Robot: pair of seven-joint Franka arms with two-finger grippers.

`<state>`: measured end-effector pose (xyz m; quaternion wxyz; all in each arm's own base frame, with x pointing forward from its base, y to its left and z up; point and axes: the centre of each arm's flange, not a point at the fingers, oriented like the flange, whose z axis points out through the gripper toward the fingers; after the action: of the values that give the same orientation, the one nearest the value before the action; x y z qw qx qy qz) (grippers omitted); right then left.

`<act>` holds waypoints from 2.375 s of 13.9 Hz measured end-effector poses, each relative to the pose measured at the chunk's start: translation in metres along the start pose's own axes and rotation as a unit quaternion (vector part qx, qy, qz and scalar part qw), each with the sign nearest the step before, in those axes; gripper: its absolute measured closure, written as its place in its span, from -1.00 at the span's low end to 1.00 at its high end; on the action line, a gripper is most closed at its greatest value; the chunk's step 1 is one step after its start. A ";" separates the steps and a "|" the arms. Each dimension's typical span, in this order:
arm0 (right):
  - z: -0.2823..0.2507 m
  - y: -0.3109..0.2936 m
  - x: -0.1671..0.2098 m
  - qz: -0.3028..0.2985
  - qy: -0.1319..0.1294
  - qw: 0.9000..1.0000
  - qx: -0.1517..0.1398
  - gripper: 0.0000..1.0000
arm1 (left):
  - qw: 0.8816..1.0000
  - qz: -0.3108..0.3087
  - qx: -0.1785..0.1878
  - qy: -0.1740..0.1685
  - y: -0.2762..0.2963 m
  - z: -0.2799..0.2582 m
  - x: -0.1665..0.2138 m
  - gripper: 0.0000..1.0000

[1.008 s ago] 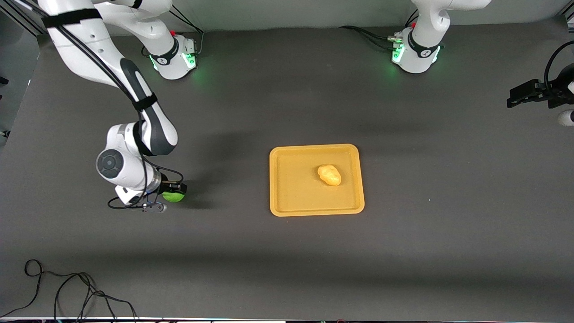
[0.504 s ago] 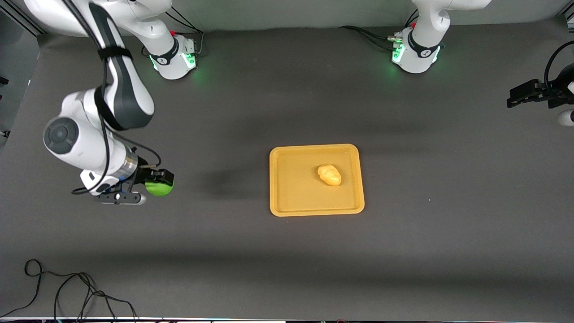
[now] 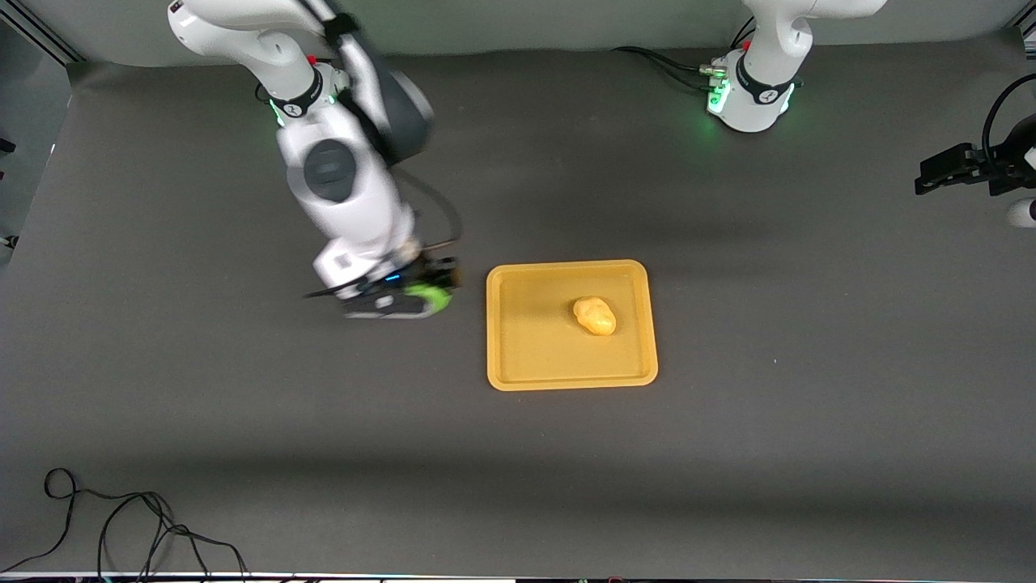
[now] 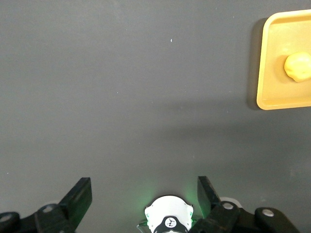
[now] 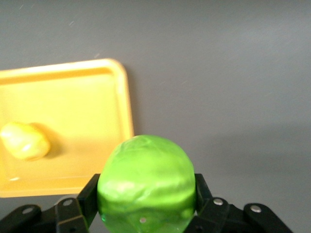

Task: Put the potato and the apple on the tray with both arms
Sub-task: 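Carry the apple with the right gripper over the tray, then lower the apple beside the potato and open the right gripper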

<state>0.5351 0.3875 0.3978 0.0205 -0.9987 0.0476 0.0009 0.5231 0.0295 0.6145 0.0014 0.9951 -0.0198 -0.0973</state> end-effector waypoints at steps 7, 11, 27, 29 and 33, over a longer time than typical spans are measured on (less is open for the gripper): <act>0.081 -0.093 -0.034 0.054 -0.011 0.998 -0.025 -0.58 | 1.000 -0.001 0.000 0.000 -0.001 0.001 0.001 -0.94; 0.146 -0.101 -0.023 0.057 -0.007 0.998 -0.030 -0.58 | 1.000 -0.001 0.000 0.000 -0.001 0.001 0.001 -0.94; 0.203 -0.121 -0.019 0.058 -0.004 0.998 -0.023 -0.58 | 1.000 0.000 0.001 0.006 0.000 0.000 0.002 -0.96; 0.204 -0.120 -0.018 0.059 -0.004 0.998 -0.023 -0.58 | 1.000 0.000 0.001 0.006 0.000 0.000 0.002 -0.96; 0.207 -0.116 -0.015 0.062 -0.005 0.998 -0.026 -0.58 | 1.000 0.001 0.001 0.006 0.001 0.000 0.003 -0.96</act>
<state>0.5312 0.5132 0.1956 -0.0052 -0.9940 0.1091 0.0084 0.5256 0.0285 0.6143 0.0002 0.9956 -0.0208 -0.0910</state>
